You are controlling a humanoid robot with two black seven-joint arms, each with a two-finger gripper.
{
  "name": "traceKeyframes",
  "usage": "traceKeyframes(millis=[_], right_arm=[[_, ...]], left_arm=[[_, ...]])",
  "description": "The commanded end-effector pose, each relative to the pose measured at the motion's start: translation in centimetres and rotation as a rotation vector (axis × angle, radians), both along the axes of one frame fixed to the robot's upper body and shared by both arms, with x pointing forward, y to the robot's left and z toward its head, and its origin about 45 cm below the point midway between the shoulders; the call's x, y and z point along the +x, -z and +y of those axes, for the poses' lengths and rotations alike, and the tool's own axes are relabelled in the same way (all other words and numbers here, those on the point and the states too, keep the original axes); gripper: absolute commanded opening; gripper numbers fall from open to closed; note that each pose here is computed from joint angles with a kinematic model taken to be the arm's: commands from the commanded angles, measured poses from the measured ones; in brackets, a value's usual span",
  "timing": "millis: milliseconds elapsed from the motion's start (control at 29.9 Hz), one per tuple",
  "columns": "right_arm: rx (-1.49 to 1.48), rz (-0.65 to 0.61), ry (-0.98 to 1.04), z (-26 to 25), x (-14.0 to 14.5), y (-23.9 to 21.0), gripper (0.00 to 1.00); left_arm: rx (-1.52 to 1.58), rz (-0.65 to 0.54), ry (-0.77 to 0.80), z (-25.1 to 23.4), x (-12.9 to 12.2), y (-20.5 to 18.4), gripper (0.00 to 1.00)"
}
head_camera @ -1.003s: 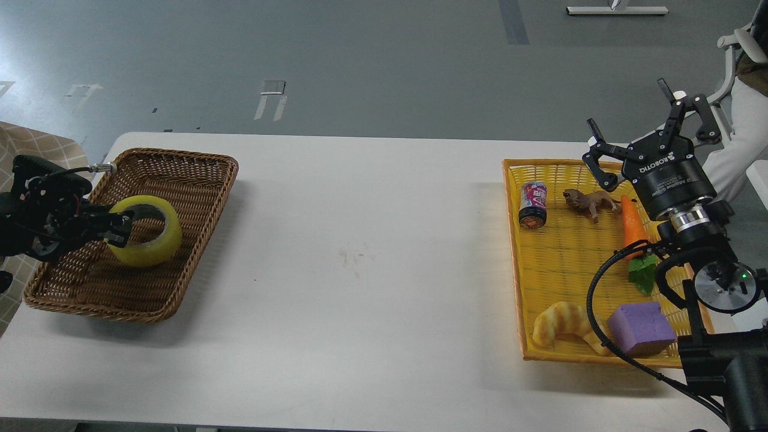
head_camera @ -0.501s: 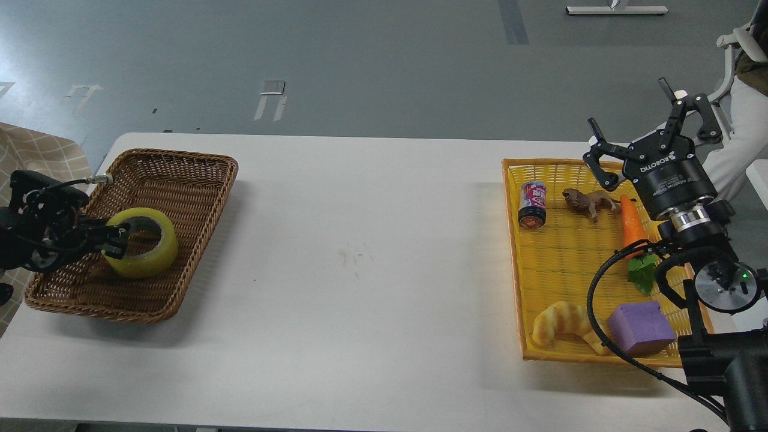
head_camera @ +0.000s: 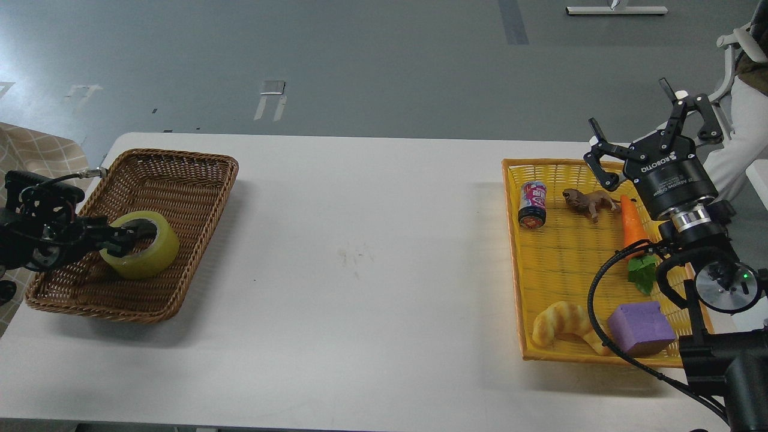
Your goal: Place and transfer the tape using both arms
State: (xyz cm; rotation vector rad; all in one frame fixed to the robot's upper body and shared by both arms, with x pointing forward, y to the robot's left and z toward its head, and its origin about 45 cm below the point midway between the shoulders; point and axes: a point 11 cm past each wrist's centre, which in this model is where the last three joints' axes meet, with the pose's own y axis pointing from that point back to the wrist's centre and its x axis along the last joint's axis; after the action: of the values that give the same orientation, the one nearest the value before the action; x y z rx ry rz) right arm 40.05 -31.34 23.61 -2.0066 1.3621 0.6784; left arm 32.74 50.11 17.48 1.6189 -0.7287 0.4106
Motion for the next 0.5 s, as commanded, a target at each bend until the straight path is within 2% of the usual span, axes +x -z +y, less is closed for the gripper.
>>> traceKeyframes(millis=[0,167,468], right_arm=[[0.000,0.000,0.000,0.0,0.0,0.0,1.00],[0.001,0.000,-0.001,0.1,0.0,0.0,1.00],[0.001,-0.003,-0.001,0.1,0.0,-0.1,1.00]], left_arm=[[-0.013,-0.008,-0.010,0.1,0.1,-0.3,0.80],[-0.157,-0.066,-0.057,-1.1,1.6,-2.2,0.81],[-0.621,-0.268,-0.058,-7.8,7.7,-10.3,0.84]])
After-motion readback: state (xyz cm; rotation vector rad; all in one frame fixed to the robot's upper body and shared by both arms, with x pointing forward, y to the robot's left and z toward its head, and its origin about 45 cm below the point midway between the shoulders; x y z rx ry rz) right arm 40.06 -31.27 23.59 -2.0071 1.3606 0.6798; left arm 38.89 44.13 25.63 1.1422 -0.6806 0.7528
